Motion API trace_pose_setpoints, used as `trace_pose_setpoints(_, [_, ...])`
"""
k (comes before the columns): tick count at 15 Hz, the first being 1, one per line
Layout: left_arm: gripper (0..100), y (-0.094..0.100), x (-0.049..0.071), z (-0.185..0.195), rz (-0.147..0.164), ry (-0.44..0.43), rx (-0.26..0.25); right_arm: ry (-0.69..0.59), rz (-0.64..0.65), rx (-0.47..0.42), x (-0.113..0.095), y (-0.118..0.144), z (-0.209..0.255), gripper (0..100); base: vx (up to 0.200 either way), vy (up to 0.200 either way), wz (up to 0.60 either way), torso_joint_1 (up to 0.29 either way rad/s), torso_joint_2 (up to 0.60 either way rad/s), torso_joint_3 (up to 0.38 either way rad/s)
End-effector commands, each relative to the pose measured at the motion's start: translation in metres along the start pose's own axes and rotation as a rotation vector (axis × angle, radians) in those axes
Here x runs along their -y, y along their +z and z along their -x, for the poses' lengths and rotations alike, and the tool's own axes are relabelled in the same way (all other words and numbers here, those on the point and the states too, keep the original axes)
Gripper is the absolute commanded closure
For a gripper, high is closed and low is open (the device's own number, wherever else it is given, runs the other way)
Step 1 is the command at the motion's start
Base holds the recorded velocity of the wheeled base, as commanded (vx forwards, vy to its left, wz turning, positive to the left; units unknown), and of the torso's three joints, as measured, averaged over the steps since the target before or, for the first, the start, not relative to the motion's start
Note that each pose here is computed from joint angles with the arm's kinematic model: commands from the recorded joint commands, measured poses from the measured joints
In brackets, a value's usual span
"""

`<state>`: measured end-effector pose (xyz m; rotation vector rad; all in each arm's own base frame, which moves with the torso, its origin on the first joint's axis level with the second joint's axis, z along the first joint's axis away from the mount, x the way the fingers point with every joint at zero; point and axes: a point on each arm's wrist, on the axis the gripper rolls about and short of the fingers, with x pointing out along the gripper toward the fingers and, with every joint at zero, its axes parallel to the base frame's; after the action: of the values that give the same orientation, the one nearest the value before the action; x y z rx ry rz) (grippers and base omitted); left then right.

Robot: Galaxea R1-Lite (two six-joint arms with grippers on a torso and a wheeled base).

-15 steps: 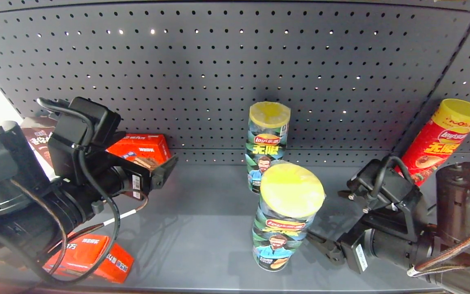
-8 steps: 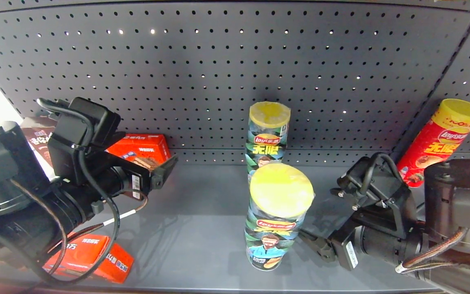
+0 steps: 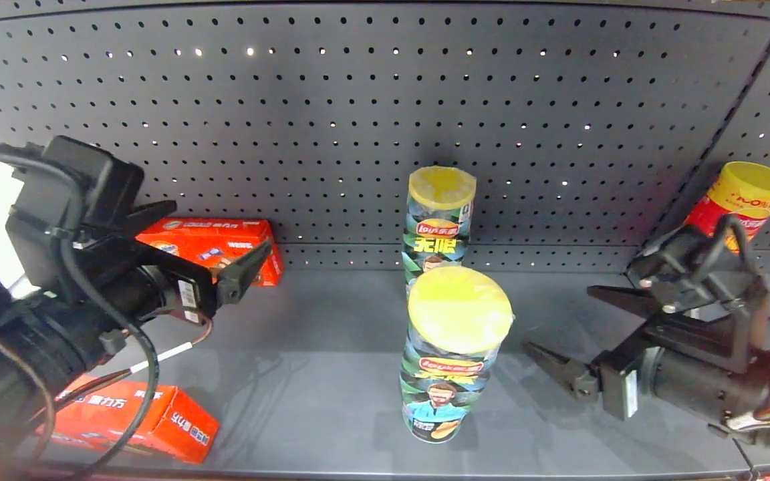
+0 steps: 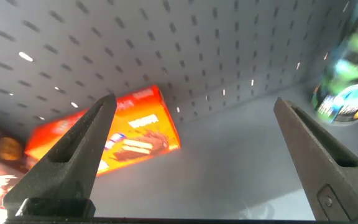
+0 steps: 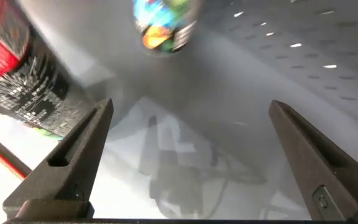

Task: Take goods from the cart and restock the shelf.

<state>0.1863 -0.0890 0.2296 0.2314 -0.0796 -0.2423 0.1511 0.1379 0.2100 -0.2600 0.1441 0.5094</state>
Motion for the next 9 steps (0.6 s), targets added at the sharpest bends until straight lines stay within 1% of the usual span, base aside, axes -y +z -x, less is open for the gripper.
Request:
trace_pose_setpoints(1, [0,0.017,-0.01,0.048,0.022,-0.004,0.095,-0.037,-0.059,0.126,0.017,-0.002,0.051,0,0.0,0.0,0.0,0.0,0.0,0.0])
trace_pose_setpoints(2, [0,0.019,-0.014,0.075,0.026,-0.013,0.137,-0.031,-0.059,0.151,0.02,-0.018,0.073,0,0.0,0.0,0.0,0.0,0.0,0.0])
trace_pose_setpoints(3, [0,0.019,-0.018,0.089,0.03,0.0,0.152,-0.038,-0.059,0.156,0.021,-0.027,0.083,0,0.0,0.0,0.0,0.0,0.0,0.0])
trace_pose_setpoints(4, [0,0.015,-0.027,0.119,0.026,0.023,0.167,-0.043,-0.053,0.171,0.023,-0.044,0.103,0,0.0,0.0,0.0,0.0,0.0,0.0])
trace_pose_setpoints(6, [0,0.001,-0.038,0.168,0.019,0.025,0.146,-0.049,-0.056,0.179,0.024,-0.068,0.12,0,0.0,0.0,0.0,0.0,0.0,0.0])
trace_pose_setpoints(7, [0,-0.005,-0.04,0.18,0.016,0.019,0.134,-0.047,-0.056,0.181,0.024,-0.074,0.123,0,0.0,0.0,0.0,0.0,0.0,0.0])
trace_pose_setpoints(8, [0,-0.017,-0.044,0.204,0.011,0.014,0.119,-0.039,-0.061,0.181,0.024,-0.086,0.129,0,0.0,0.0,0.0,0.0,0.0,0.0])
trace_pose_setpoints(9, [0,-0.031,-0.046,0.225,0.014,0.024,0.113,-0.043,-0.07,0.188,0.024,-0.096,0.135,0,0.0,0.0,0.0,0.0,0.0,0.0])
